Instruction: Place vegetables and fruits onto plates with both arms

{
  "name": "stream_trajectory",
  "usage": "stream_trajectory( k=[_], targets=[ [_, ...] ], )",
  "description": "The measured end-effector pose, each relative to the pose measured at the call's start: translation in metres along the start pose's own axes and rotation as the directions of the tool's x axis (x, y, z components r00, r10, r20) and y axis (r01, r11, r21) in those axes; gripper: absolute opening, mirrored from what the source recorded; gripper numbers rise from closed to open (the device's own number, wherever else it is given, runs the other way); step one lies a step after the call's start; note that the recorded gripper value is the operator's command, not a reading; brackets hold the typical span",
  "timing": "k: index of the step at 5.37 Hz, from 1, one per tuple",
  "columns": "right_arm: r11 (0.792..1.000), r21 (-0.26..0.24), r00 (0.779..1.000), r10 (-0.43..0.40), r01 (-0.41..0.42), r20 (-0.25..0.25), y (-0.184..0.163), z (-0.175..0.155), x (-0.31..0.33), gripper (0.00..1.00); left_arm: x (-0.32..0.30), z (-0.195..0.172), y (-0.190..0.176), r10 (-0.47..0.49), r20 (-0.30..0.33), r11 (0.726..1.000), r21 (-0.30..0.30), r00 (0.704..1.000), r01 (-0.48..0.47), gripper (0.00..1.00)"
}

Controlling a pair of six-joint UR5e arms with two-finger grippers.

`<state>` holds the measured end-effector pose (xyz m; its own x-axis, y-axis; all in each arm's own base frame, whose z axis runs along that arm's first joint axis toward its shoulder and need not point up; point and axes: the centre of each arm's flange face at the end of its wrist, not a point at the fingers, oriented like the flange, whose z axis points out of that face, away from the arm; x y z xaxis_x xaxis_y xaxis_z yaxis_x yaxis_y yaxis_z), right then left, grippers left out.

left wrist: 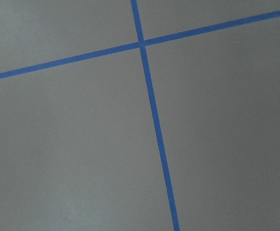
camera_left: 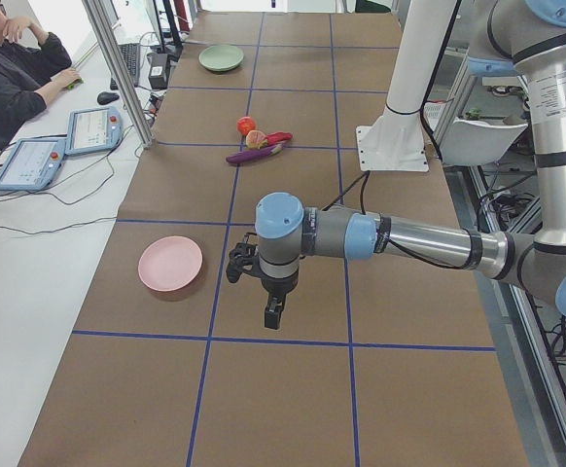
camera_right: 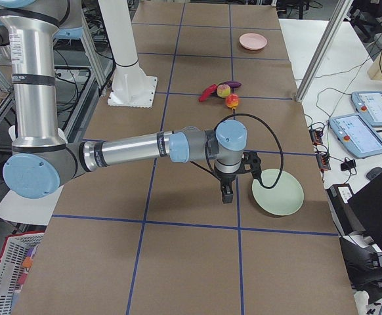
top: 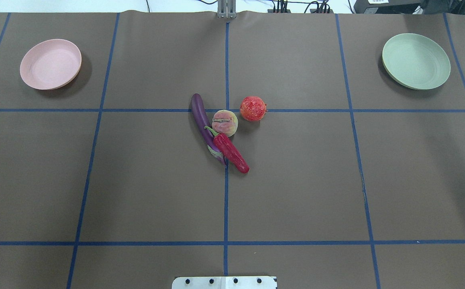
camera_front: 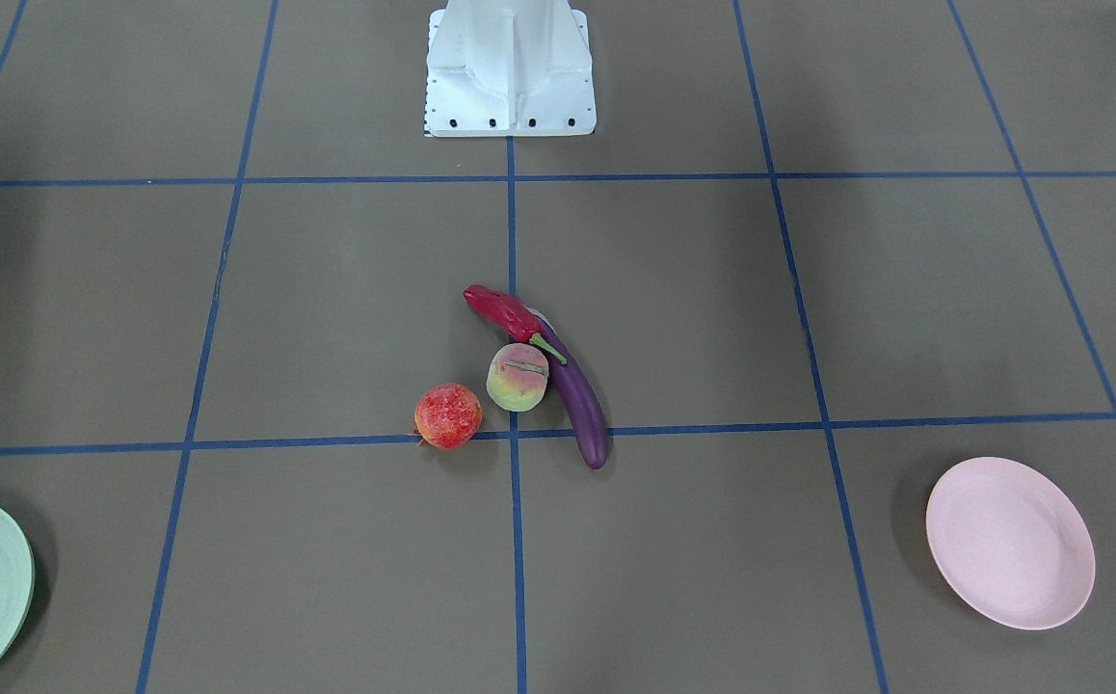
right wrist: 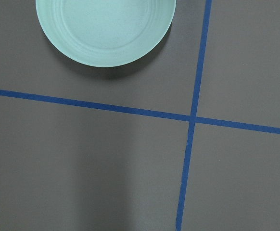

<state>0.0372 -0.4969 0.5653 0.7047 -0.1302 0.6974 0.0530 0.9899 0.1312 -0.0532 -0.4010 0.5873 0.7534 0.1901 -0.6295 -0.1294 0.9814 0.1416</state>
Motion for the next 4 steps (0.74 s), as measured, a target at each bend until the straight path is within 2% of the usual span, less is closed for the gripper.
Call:
stream_trajectory(
  k=[2, 3, 4],
  targets=[
    [1.000, 0.005, 1.000, -0.022, 0.022, 0.008, -0.006, 0.001, -0.013, 1.00, 0.003, -0.001, -0.001, 0.007, -0.001, 1.000, 0.001, 1.000, -0.007, 1.00],
    [0.999, 0.024, 0.998, -0.049, 0.048, 0.027, -0.021, 0.001, -0.041, 1.00, 0.004, -0.002, -0.003, 0.011, -0.001, 1.000, 0.004, 1.000, -0.011, 1.00],
    [0.995, 0.046, 0.995, -0.087, 0.085, 0.053, -0.056, -0.001, -0.100, 1.00, 0.005, -0.002, -0.005, 0.013, -0.001, 1.000, 0.005, 1.000, -0.013, 1.00]
  ],
)
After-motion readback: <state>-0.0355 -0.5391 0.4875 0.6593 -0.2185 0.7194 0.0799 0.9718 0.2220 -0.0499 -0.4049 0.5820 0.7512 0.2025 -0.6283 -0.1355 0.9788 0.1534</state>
